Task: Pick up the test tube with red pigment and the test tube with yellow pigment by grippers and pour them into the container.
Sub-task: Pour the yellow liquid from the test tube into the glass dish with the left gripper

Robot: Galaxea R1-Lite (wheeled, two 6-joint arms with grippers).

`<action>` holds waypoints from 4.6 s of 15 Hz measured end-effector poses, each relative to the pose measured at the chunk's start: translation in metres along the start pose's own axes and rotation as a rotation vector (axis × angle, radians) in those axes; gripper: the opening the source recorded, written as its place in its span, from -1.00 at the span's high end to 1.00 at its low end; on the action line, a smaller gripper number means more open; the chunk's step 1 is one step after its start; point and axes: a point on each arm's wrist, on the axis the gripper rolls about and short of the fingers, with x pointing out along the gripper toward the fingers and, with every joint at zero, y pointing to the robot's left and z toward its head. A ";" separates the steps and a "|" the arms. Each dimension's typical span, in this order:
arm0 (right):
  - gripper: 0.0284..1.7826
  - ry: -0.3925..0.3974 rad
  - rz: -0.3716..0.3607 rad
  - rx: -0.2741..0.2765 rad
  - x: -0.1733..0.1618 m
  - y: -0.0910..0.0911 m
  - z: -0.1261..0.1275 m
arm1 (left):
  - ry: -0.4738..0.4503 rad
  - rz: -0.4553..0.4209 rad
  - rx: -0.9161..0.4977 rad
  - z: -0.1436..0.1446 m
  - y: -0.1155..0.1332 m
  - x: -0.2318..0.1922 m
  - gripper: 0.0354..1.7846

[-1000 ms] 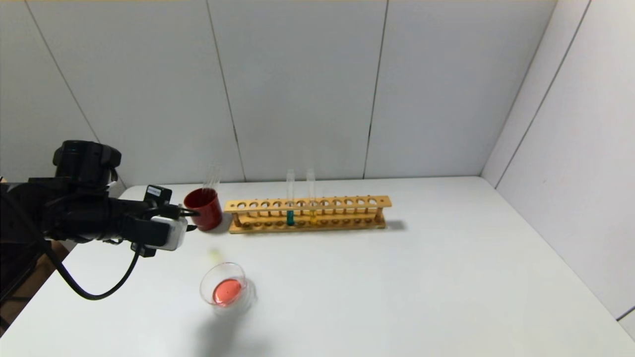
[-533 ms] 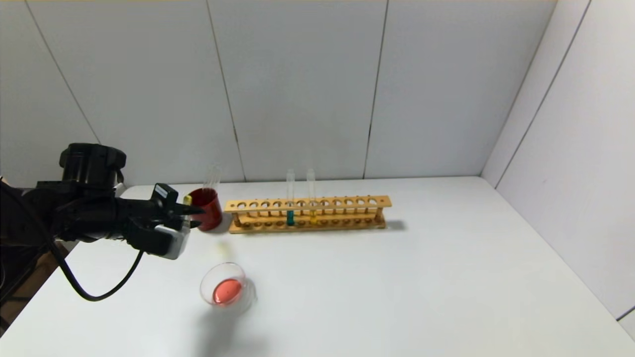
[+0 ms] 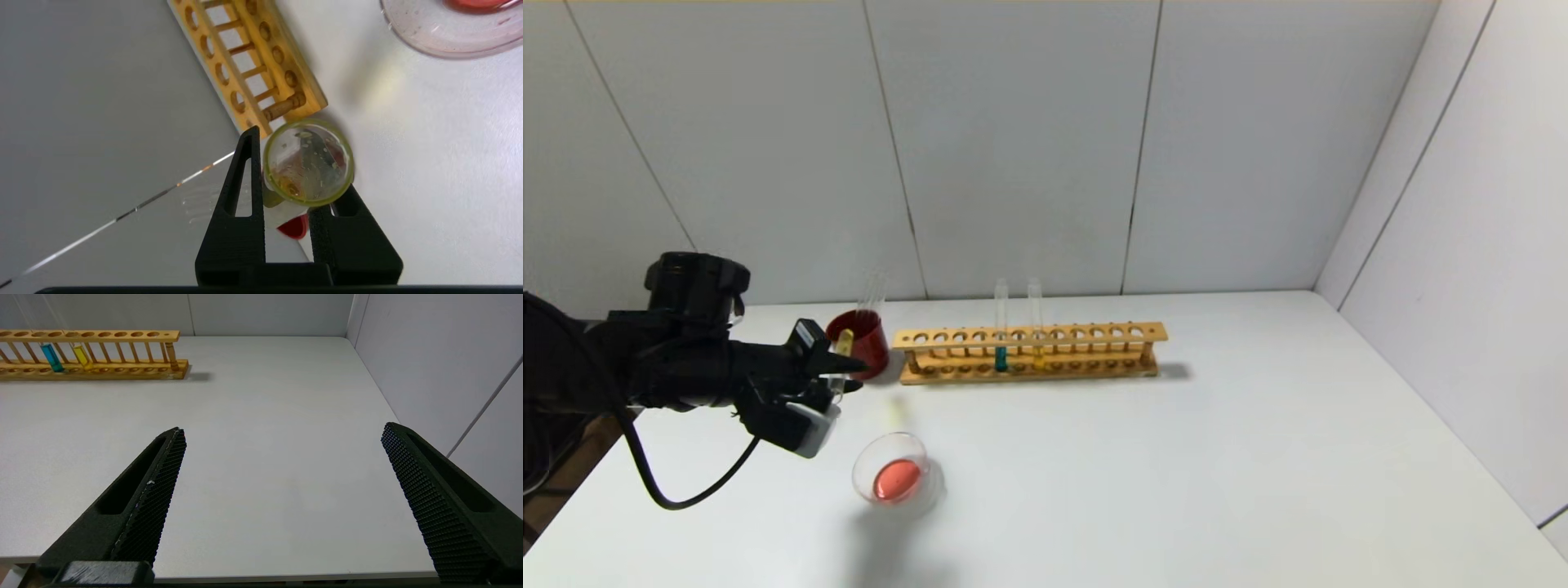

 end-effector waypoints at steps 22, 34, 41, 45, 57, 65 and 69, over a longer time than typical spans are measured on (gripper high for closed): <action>-0.96 0.000 0.000 0.000 0.000 0.000 0.000 | 0.039 -0.112 0.209 0.009 0.007 0.040 0.65; -0.96 0.000 0.000 0.000 0.000 0.000 0.000 | 0.065 -0.161 0.316 0.013 0.005 0.052 0.65; -0.96 0.000 0.000 0.000 0.000 0.000 0.000 | 0.071 -0.173 0.363 0.013 0.004 0.057 0.65; -0.96 0.000 0.001 0.000 0.000 0.000 0.000 | 0.084 -0.187 0.383 0.012 0.003 0.058 0.65; -0.96 0.000 0.000 0.000 0.000 0.000 0.000 | 0.096 -0.144 0.497 0.010 0.011 0.072 0.65; -0.96 0.000 0.000 0.000 0.000 0.000 0.000 | 0.097 -0.142 0.555 0.011 0.013 0.071 0.65; -0.96 0.000 0.000 0.000 0.000 0.000 0.000 | 0.129 -0.122 0.575 0.009 0.016 0.071 0.65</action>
